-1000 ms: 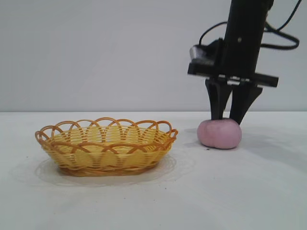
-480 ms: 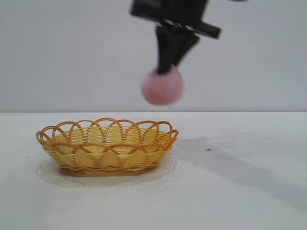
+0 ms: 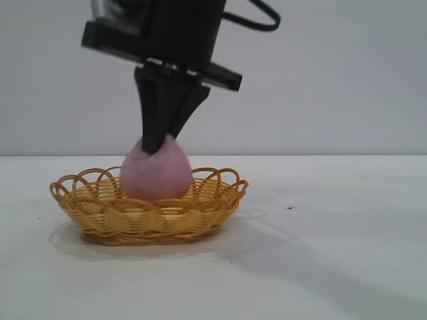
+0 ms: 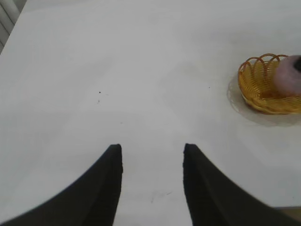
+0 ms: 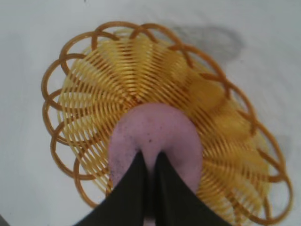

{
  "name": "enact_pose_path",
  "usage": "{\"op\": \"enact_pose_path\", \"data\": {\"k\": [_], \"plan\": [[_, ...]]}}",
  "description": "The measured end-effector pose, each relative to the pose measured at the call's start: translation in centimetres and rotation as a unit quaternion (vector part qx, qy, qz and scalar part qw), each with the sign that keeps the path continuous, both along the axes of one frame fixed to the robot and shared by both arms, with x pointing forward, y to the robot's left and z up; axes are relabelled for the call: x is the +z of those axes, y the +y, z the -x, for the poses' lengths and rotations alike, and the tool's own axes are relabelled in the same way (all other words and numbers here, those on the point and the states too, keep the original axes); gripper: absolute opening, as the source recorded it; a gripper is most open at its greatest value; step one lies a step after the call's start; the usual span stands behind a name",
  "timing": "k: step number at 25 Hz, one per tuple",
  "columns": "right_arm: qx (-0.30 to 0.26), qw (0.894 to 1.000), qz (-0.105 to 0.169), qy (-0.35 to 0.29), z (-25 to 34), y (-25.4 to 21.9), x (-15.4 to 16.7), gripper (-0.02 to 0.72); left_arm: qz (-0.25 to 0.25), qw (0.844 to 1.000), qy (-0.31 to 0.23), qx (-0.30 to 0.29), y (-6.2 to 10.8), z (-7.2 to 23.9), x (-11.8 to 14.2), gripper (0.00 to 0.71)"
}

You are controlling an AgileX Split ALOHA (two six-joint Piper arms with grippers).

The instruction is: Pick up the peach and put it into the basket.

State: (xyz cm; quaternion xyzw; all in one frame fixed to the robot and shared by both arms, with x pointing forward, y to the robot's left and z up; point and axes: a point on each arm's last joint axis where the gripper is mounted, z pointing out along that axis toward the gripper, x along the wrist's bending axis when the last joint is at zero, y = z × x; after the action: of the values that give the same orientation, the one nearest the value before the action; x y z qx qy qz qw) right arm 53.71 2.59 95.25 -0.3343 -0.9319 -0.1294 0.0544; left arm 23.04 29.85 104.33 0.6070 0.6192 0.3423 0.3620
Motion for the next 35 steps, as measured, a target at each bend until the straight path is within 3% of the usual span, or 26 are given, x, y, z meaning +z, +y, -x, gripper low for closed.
{"op": "enact_pose_path", "data": {"k": [4,5,6,11,13,16,19,24,28,31,35], "plan": [[-0.006,1.0,0.001,-0.012,-0.6,0.4,-1.7,0.0,0.0,1.0,0.0,0.0,0.0,0.0,0.0,0.268],[-0.009,1.0,-0.002,-0.016,-0.7,0.5,-1.8,0.058,0.0,1.0,0.0,0.0,0.0,0.0,0.0,0.268],[-0.012,1.0,-0.004,-0.018,-0.7,0.5,-1.8,0.058,0.0,1.0,0.0,0.0,0.0,0.0,0.0,0.268],[-0.026,0.999,0.01,-0.031,-0.7,-0.1,-0.3,0.428,0.0,1.0,0.0,0.0,0.0,0.0,0.0,0.268],[-0.032,0.998,0.007,-0.058,-0.5,-0.6,2.1,0.493,0.0,1.0,0.0,0.0,0.0,0.0,0.0,0.268],[-0.082,0.99,-0.01,-0.114,-1.0,-2.8,7.1,0.482,0.0,1.0,0.0,0.0,0.0,0.0,0.0,0.268],[-0.166,0.976,0.011,-0.143,-2.8,-7.4,8.9,0.509,0.0,1.0,0.0,0.0,0.0,0.0,0.0,0.268],[-0.291,0.948,0.11,-0.069,-4.4,-17.5,2.4,0.509,0.0,1.0,0.0,0.0,0.0,0.0,0.0,0.268],[-0.371,0.918,0.142,-0.013,-3.8,-23.9,-1.5,0.509,0.0,1.0,0.0,0.0,0.0,0.0,0.0,0.268],[-0.404,0.904,0.141,-0.005,-3.0,-26.4,-1.6,0.509,0.0,1.0,0.0,0.0,0.0,0.0,0.0,0.268],[-0.437,0.892,0.102,-0.052,-1.4,-28.2,1.8,0.509,0.0,1.0,0.0,0.0,0.0,0.0,0.0,0.268]]}}
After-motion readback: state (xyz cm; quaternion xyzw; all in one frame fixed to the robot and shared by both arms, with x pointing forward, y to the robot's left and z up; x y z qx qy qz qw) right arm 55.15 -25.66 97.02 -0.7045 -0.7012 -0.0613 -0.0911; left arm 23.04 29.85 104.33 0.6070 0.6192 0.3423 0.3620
